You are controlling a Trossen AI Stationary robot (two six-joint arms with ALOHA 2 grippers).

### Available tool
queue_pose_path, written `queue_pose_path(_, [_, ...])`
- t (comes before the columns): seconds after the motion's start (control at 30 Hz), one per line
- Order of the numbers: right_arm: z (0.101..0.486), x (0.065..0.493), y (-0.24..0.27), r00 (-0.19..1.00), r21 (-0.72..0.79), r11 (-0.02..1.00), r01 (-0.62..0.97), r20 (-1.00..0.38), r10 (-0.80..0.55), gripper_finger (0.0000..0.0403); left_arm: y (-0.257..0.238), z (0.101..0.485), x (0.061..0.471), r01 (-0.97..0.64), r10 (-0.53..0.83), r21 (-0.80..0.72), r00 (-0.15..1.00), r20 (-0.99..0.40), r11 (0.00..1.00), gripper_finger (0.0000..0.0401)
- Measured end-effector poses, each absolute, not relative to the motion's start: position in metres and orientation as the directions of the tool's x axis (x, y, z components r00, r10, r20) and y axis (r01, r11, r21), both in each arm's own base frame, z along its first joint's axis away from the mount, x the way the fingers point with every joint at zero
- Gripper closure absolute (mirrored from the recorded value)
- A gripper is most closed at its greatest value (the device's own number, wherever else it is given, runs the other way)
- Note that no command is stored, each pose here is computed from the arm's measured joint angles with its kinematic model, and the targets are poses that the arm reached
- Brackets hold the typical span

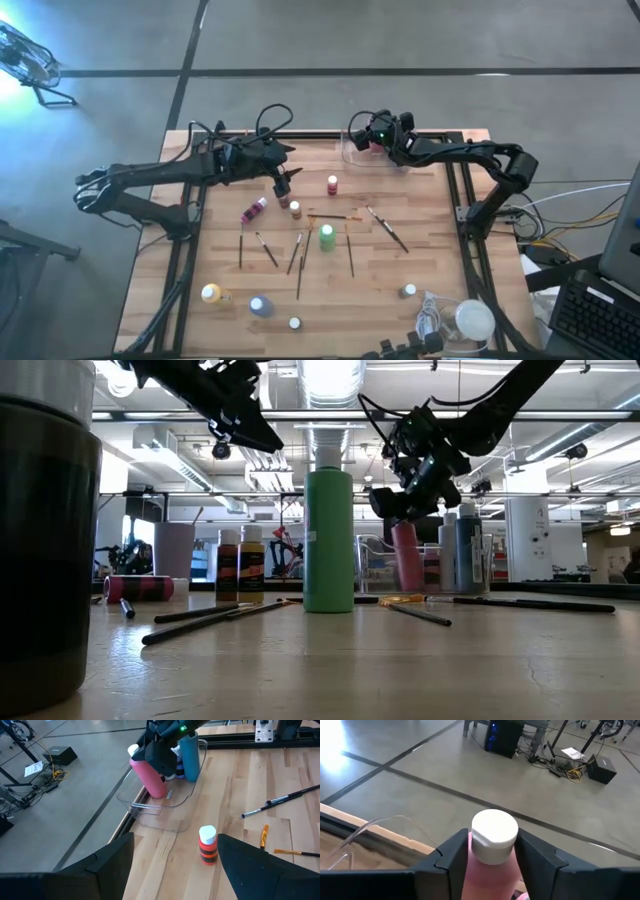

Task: Pick & Place Paint Supplies
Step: Put the pink paint bottle into the transparent bin

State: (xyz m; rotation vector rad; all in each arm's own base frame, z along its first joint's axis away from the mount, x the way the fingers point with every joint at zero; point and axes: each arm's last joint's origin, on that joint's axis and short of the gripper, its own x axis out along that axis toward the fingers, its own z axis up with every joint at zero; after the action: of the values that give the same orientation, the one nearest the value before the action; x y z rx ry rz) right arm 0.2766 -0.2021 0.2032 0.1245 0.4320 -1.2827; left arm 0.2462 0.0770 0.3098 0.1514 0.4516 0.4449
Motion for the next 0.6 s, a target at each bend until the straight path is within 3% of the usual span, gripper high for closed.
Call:
queue_pose_path(0.43, [0.2036, 0.2759, -0.2013, 0.214, -0.161, 0.293, 0.942, -0.381, -0.899, 0.0266, 0.0771, 0.3098, 0.2461, -0.381, 0.447, 0.238, 0.806, -0.388, 0.893, 0.0112])
queue_pose_path(0.6, [0.2098, 0.2727, -0.1996, 0.204, -0.176, 0.285, 0.942, -0.372, -0.905, 0.0257, 0.0771, 0.3098, 0.2461, -0.381, 0.447, 0.238, 0.806, -0.388, 0.893, 0.0112])
